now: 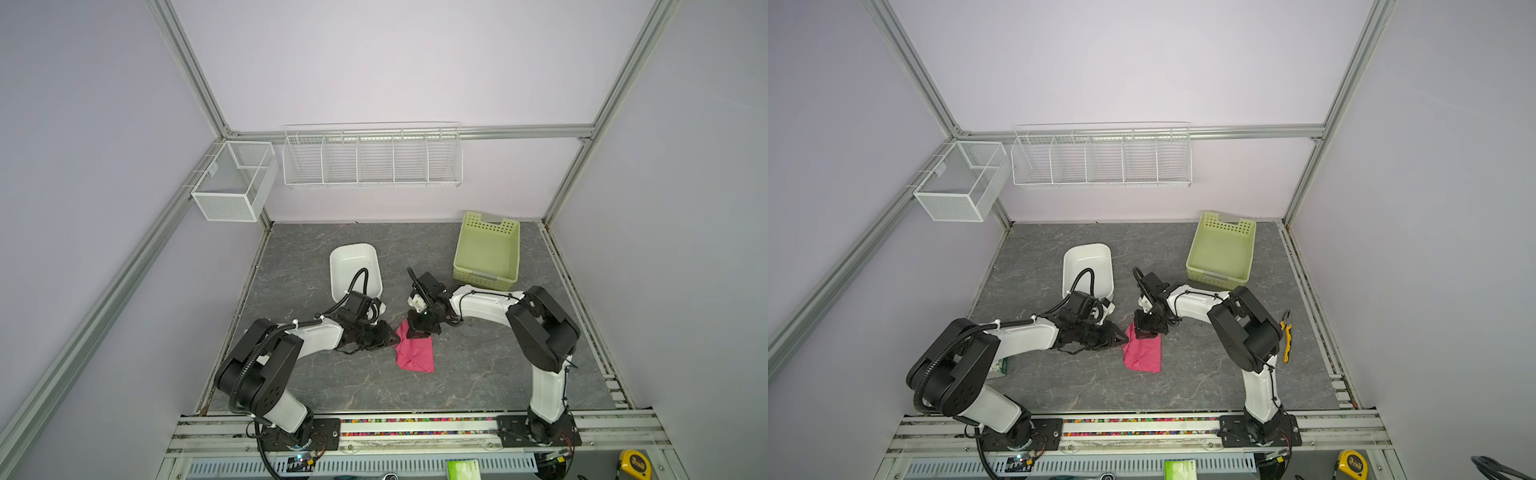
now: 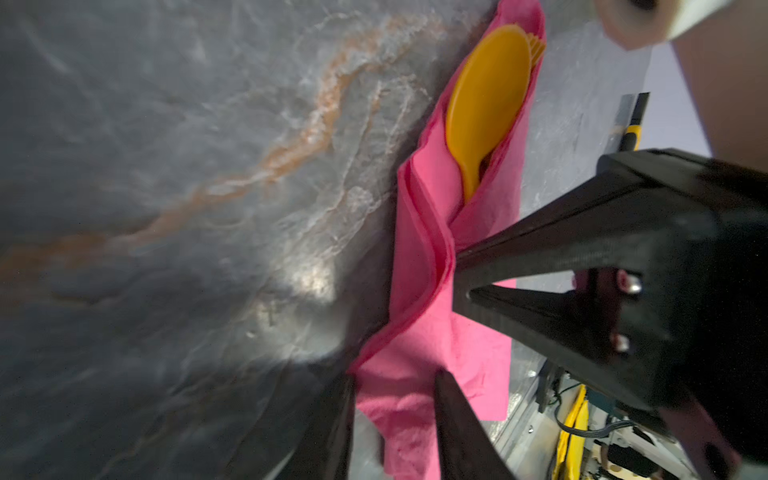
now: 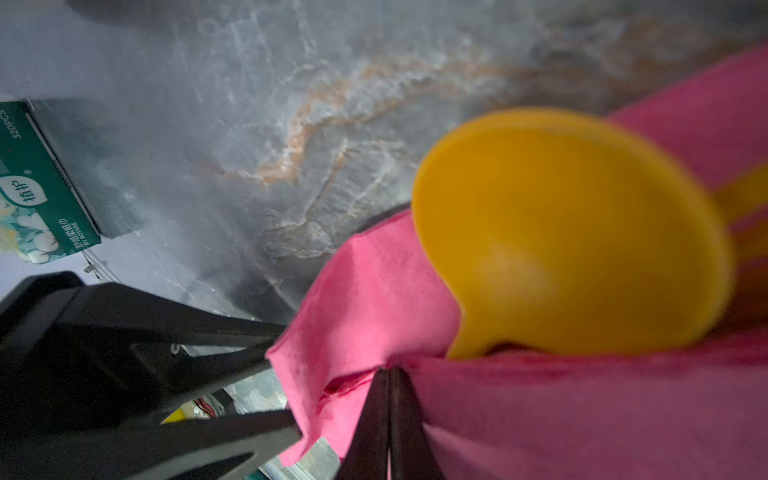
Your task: Place the utensils on the paper napkin and roll it up
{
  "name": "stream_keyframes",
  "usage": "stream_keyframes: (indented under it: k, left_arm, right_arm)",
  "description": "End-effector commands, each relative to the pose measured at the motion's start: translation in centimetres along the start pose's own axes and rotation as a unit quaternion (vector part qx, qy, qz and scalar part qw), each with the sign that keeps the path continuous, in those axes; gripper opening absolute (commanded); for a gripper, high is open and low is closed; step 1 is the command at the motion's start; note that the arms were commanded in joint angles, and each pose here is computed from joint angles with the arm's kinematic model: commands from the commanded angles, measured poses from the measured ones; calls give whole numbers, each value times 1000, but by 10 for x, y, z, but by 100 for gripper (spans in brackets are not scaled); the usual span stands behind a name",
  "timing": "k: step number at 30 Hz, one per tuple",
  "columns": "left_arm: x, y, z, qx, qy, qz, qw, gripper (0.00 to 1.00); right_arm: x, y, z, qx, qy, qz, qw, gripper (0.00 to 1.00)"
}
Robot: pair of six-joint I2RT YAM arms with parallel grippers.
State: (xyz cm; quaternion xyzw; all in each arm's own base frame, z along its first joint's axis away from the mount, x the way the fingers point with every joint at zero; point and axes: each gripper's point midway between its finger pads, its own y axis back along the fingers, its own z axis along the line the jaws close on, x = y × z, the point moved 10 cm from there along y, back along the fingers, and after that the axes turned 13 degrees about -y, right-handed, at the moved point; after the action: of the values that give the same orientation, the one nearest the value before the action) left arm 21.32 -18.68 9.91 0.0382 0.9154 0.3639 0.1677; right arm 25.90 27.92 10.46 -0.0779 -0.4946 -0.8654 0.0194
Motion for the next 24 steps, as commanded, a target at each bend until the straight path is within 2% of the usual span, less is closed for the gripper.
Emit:
stream_keyframes:
  k: [1,12,24]
  left_arm:
    - [8,-2,0,31,37,-4,999,37]
    - [30,5,2,49,76,-19,996,42]
    - [26,8,-2,60,78,-51,994,45]
  right_arm:
    - [3,-3,-15,44,-12,6,999,7]
    - [3,-3,-15,44,-11,4,999,7]
    - [3,-2,-14,45,-11,5,999,7]
